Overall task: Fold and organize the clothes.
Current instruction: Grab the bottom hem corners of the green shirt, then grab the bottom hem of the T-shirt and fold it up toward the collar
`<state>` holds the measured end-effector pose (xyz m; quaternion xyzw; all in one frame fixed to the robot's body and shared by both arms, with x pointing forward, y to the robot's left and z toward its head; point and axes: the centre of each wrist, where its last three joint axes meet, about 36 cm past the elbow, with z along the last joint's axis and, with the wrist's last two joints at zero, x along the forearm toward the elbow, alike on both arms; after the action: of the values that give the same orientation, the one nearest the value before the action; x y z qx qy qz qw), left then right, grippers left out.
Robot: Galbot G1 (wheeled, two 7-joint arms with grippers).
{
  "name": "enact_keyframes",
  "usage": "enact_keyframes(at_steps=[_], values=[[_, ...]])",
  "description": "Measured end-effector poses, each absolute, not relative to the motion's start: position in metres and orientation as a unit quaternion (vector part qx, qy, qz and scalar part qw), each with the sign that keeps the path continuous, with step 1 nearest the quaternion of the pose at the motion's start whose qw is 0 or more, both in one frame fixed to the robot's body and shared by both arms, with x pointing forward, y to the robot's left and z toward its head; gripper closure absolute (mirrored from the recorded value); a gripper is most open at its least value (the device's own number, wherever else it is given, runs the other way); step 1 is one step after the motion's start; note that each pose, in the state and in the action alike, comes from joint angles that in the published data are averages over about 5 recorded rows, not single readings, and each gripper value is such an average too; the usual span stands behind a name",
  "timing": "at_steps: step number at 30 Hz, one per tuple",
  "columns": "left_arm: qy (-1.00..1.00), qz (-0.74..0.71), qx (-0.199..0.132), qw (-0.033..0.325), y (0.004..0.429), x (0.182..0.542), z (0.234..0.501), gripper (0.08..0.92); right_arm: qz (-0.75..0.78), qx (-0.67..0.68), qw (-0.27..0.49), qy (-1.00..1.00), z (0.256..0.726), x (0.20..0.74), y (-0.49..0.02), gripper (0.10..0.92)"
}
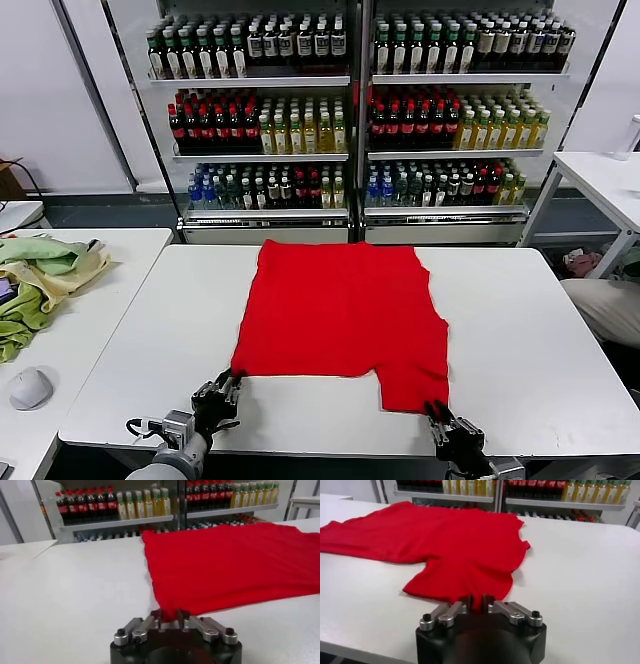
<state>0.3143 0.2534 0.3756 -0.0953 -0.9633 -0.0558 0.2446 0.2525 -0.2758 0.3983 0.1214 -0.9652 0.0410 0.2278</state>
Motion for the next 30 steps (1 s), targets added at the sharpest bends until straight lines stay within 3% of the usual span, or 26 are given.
enact_keyframes(at_steps=[8,21,30], values=[[-0.965,-0.061,-0.100,0.237,0.255,0.297,0.391,0.913,0.038,0.144,0.222,-0.964,0.427,0.243,-0.281,0.903],[-0.963,-0.095,-0.089,0.234,0.265,0.234,0.438,0.913,0.043,0.173,0.224,-0.958,0.471,0.208,-0.281,0.903],[-0.971,-0.077,-0.086,0.209,0.268,0.249,0.453,0.913,0.035,0.159,0.198,-0.967,0.483,0.225,-0.277,0.903]])
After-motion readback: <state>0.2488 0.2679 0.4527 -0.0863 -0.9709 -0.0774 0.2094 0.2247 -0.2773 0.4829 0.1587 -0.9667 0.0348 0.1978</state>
